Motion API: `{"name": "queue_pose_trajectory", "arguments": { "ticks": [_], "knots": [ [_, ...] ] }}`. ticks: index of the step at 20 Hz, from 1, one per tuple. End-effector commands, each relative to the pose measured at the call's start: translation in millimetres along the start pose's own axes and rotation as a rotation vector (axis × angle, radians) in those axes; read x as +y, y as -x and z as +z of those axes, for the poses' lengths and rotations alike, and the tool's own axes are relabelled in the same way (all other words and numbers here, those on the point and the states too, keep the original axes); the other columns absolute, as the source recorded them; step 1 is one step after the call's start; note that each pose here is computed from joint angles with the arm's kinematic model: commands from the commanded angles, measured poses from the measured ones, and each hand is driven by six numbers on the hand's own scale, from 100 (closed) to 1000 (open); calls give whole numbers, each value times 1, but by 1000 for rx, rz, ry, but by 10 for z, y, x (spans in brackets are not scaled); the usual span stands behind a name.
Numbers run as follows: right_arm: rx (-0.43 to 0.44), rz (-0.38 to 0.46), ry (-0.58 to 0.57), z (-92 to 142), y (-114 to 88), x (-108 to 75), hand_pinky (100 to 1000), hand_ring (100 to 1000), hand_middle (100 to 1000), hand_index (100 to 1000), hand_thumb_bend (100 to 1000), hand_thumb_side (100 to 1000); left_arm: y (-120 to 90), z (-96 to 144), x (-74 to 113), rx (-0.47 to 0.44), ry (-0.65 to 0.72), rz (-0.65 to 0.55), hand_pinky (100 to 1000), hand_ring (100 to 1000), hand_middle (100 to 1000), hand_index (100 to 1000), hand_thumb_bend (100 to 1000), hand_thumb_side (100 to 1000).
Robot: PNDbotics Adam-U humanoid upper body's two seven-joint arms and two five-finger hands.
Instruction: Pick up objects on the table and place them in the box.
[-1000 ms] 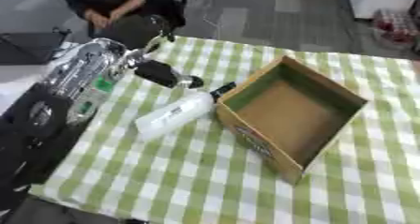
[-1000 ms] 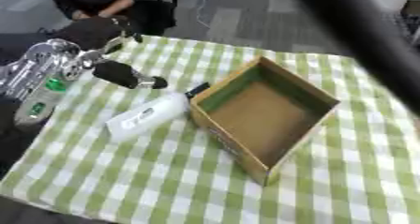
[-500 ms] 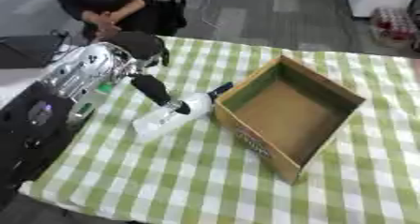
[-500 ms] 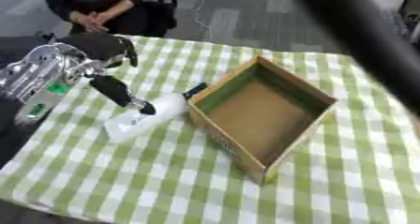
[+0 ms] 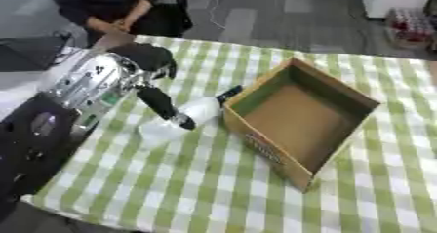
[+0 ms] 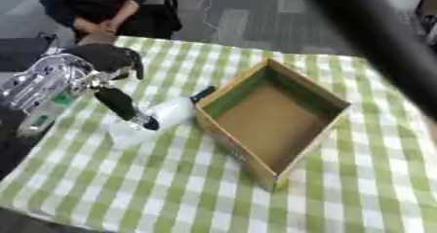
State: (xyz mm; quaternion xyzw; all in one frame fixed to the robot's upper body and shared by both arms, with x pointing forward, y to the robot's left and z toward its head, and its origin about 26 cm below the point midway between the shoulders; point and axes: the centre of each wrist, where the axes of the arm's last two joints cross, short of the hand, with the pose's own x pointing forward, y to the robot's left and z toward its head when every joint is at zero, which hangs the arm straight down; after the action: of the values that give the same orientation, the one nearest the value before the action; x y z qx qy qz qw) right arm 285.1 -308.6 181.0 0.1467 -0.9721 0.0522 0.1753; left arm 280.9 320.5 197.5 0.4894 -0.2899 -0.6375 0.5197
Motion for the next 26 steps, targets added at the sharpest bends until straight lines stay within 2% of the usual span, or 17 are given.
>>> {"name": "queue_pose_trajectory", "arguments": {
  "ticks": [1, 10, 12, 13, 20, 26],
  "knots": [
    [-17, 9, -34, -98, -47, -20, 440, 578, 585, 848, 346, 967, 44, 44, 52, 20, -3, -21, 874, 791, 882, 795, 754, 751],
    [-22, 4, -32, -115, -45, -17, 440, 578, 585, 847, 349, 966, 27, 1, -24, 31, 26, -21, 863, 789, 875, 789, 752, 717],
    [-23, 3, -32, -118, -45, -17, 440, 578, 585, 847, 349, 965, 35, -24, -63, 37, 43, -26, 856, 786, 870, 788, 783, 702],
    [-24, 3, -32, -121, -44, -17, 440, 578, 585, 847, 350, 965, 39, -45, -101, 41, 59, -31, 856, 787, 872, 788, 754, 717],
    [-28, -2, -32, -136, -42, -13, 440, 578, 585, 847, 351, 966, 29, -154, -354, 51, 157, -83, 838, 786, 864, 782, 766, 696],
    [-28, -3, -33, -137, -43, -14, 440, 578, 585, 847, 352, 966, 39, -168, -395, 64, 168, -101, 843, 787, 865, 780, 767, 693]
  ]
}}
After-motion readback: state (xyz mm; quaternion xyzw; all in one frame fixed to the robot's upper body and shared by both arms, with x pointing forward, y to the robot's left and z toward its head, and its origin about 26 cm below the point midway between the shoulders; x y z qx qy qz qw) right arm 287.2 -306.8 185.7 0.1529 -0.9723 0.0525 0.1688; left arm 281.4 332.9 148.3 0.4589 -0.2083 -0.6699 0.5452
